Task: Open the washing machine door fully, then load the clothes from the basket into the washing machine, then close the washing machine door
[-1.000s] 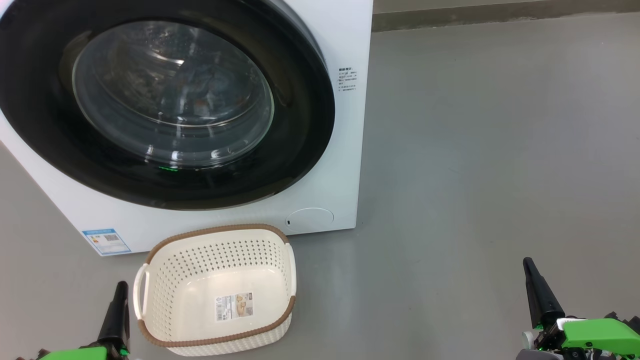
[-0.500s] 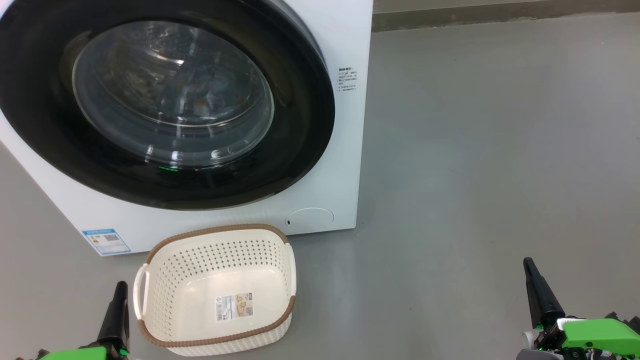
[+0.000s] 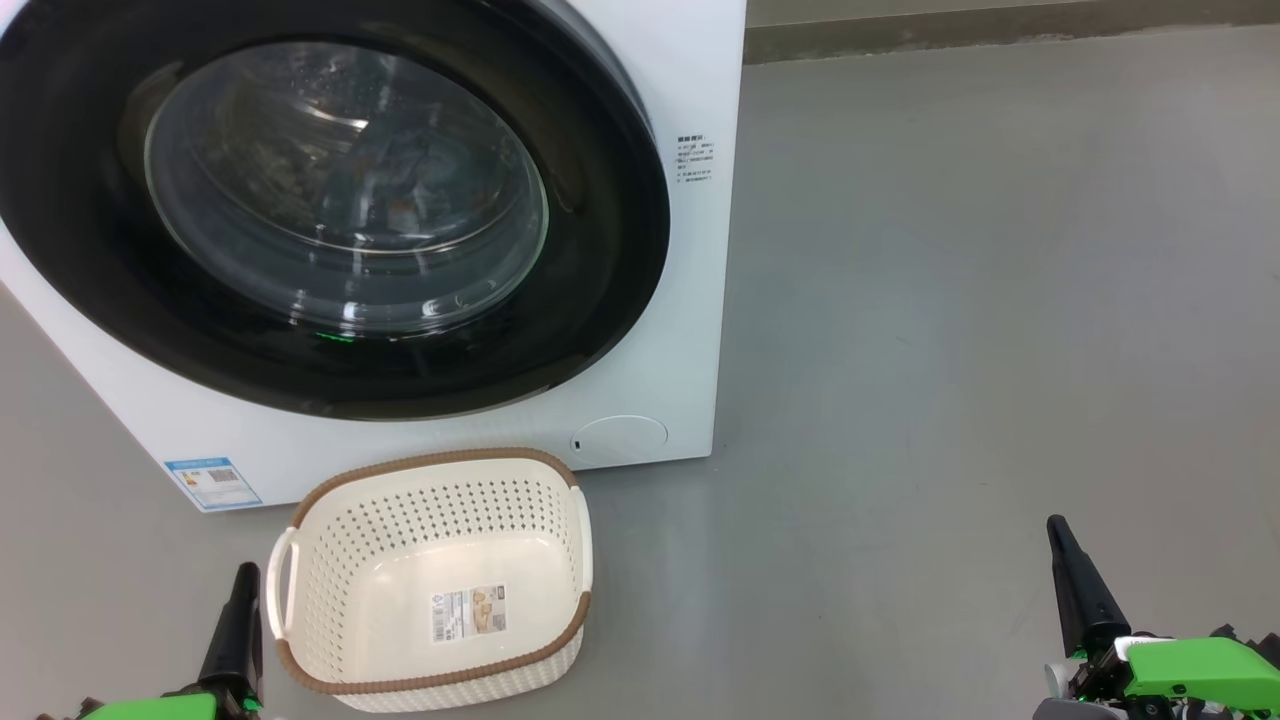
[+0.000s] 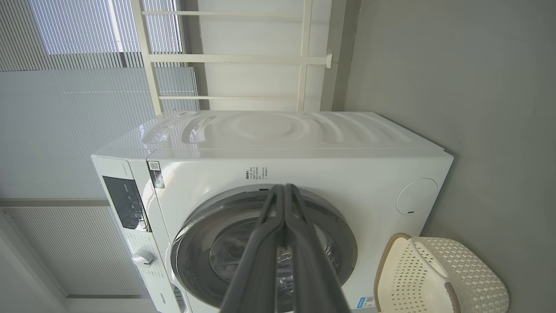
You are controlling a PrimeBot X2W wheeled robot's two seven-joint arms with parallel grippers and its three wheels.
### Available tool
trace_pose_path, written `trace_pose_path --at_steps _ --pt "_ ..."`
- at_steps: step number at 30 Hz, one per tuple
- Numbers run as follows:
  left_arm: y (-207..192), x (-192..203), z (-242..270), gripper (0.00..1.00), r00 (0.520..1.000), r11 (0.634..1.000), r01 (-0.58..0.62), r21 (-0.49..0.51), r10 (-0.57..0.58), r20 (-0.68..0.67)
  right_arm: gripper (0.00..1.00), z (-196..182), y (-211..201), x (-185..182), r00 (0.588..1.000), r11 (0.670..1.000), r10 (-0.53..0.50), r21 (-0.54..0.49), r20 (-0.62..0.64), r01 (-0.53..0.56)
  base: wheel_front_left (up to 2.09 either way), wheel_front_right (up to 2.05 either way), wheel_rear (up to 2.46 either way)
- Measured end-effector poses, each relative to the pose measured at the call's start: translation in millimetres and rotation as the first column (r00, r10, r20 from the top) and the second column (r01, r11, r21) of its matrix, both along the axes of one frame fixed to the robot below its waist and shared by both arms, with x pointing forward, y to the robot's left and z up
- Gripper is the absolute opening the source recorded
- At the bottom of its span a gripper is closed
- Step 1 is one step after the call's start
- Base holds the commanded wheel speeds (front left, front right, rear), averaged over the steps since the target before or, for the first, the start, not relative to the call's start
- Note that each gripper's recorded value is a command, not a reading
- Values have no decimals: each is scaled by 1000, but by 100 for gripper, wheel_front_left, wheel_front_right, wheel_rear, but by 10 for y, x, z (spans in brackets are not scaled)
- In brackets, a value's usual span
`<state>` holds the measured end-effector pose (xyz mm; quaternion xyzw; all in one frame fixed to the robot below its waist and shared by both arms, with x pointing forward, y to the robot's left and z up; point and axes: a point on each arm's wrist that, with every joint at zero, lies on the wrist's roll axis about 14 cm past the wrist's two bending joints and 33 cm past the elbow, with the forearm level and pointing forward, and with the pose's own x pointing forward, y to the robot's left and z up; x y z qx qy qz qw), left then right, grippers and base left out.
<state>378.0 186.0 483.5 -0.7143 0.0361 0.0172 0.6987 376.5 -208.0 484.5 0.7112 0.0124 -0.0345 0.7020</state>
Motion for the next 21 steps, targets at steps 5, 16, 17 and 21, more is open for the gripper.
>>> trace_pose_path --at_steps 5,16,17,21 --pt "1 0 0 0 1000 1000 -1 0 1 0 0 0 -3 0 1000 1000 -1 0 0 1 0 0 0" --pt "3 0 0 0 1000 1000 -1 -1 1 0 0 -1 -7 -1 1000 1000 -1 1 0 1 0 0 0" --pt "3 0 0 0 1000 1000 -1 -1 1 0 0 -1 -6 -1 1000 1000 -1 1 0 1 0 0 0" --pt "4 0 0 0 1000 1000 -1 0 1 0 0 0 -7 -1 1000 1000 -1 1 0 1 0 0 0"
